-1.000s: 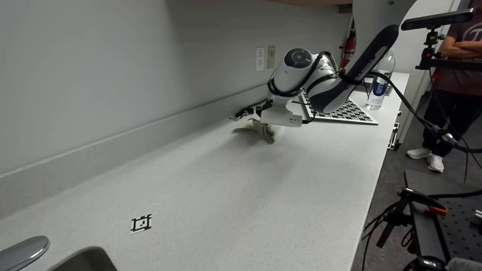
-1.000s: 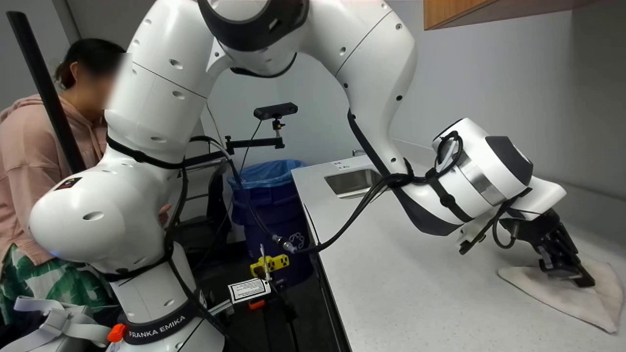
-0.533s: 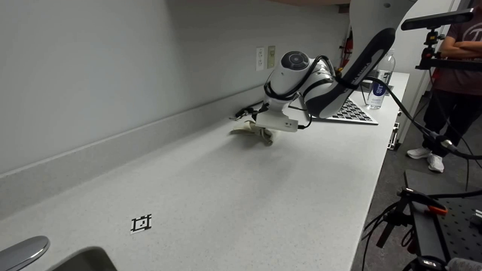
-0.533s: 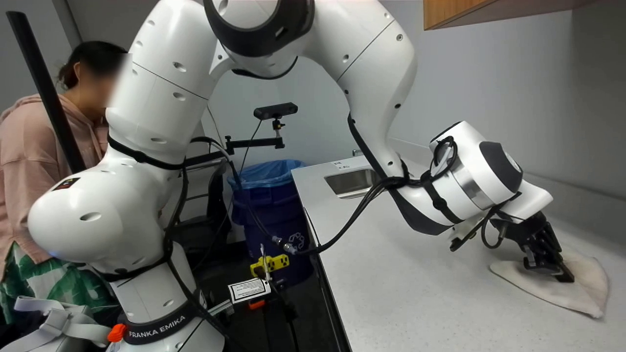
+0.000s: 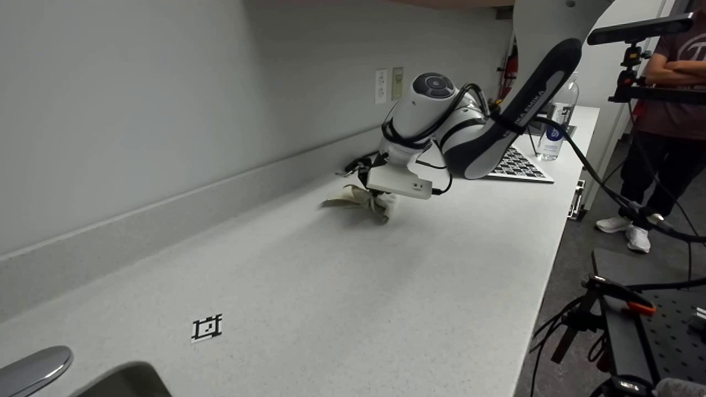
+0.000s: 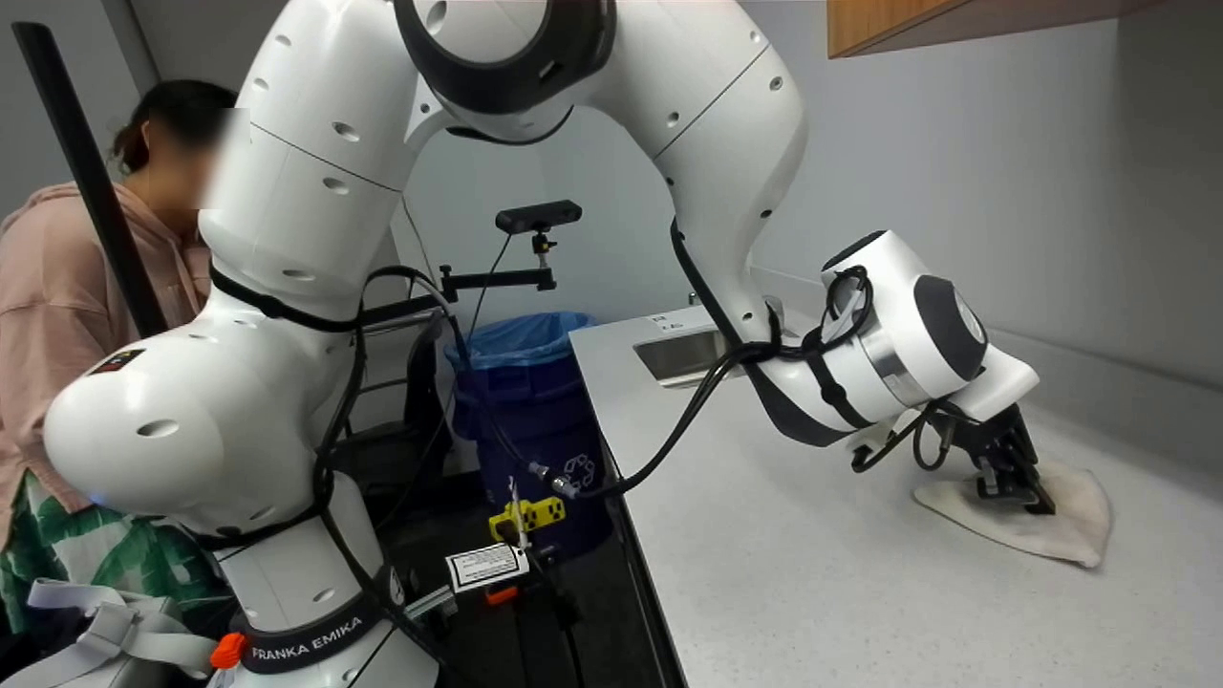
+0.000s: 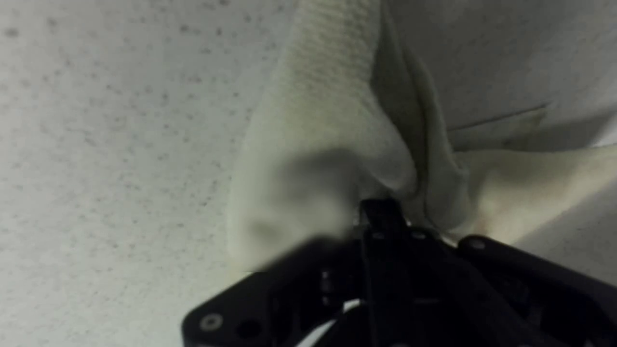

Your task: Use the cloth on the counter to wipe the countertop

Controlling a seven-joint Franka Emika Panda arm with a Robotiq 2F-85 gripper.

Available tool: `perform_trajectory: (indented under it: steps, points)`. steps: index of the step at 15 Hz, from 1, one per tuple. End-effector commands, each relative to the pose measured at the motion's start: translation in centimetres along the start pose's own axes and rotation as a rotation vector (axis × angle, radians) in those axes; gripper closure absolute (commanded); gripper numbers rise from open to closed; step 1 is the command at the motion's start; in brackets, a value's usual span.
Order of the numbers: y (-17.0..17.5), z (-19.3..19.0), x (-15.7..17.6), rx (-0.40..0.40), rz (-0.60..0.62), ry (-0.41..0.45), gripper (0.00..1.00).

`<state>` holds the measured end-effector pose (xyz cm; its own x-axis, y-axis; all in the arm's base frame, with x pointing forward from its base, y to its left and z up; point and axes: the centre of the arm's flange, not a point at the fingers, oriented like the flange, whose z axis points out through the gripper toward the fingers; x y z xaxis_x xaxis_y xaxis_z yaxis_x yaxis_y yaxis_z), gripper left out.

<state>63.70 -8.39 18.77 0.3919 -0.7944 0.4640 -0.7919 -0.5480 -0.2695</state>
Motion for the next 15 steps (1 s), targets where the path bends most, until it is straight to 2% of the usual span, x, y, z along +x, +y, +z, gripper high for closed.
perform_trajectory:
  steps: [1, 8, 15]
  points:
    - [0.0, -0.3, -1.2, 0.028, -0.017, -0.084, 1.00]
    - [2.9, 0.1, -0.4, -0.027, 0.002, -0.074, 1.00]
    - [8.4, -0.1, 2.4, -0.121, 0.058, 0.000, 1.00]
